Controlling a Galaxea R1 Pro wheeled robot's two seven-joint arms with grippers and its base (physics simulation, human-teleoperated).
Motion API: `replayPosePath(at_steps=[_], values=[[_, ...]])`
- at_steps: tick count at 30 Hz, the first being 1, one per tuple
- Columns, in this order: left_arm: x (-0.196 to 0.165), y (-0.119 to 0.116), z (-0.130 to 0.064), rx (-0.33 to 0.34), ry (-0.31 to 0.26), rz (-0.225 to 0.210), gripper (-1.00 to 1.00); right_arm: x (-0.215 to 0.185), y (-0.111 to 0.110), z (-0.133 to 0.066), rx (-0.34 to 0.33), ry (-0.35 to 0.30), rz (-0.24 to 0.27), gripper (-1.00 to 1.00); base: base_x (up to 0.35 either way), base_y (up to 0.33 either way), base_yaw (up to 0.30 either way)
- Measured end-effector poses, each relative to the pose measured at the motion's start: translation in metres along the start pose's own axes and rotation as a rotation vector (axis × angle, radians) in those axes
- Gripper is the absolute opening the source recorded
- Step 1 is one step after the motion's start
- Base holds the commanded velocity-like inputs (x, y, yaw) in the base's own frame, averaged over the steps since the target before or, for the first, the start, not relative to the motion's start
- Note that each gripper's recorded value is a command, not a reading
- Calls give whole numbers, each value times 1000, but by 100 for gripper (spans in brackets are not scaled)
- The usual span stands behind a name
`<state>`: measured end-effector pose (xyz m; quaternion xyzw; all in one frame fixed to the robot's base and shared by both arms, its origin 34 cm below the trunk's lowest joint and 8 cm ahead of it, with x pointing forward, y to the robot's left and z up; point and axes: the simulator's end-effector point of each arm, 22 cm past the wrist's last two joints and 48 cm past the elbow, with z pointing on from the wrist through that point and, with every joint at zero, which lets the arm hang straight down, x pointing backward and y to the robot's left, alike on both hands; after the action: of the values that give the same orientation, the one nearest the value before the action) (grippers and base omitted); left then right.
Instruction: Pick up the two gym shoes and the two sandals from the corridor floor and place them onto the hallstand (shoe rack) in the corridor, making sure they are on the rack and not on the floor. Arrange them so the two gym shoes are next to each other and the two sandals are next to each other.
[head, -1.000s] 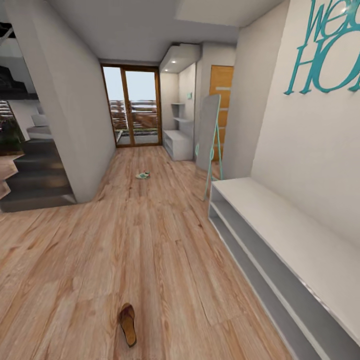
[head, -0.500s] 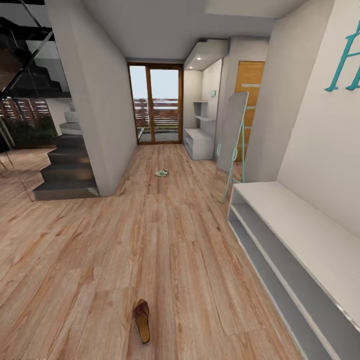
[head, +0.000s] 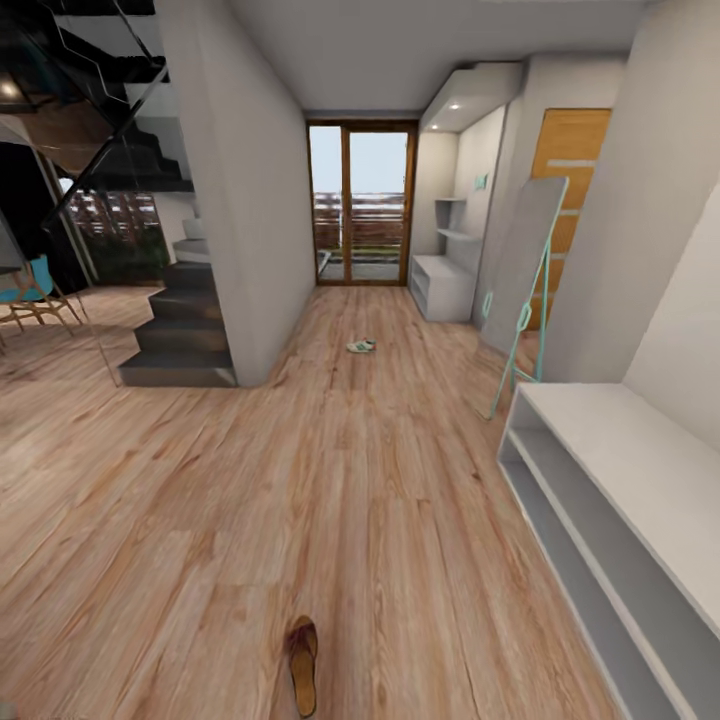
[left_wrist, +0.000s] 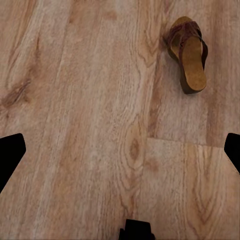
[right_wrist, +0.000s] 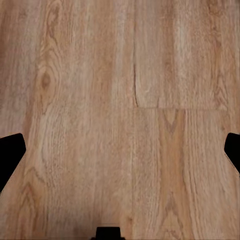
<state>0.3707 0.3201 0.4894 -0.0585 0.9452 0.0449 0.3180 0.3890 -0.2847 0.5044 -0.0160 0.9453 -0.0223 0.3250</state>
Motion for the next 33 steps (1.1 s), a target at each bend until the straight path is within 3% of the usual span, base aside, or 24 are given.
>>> replayPosePath(at_steps=[19, 33], values=[[6, 1, 0, -1, 15, 2, 100, 6, 0, 0, -2, 16, 0, 100, 154, -245, 253], [8, 0, 0, -2, 18, 1, 100, 7, 0, 0, -5, 17, -7, 100, 148, -280, 47]])
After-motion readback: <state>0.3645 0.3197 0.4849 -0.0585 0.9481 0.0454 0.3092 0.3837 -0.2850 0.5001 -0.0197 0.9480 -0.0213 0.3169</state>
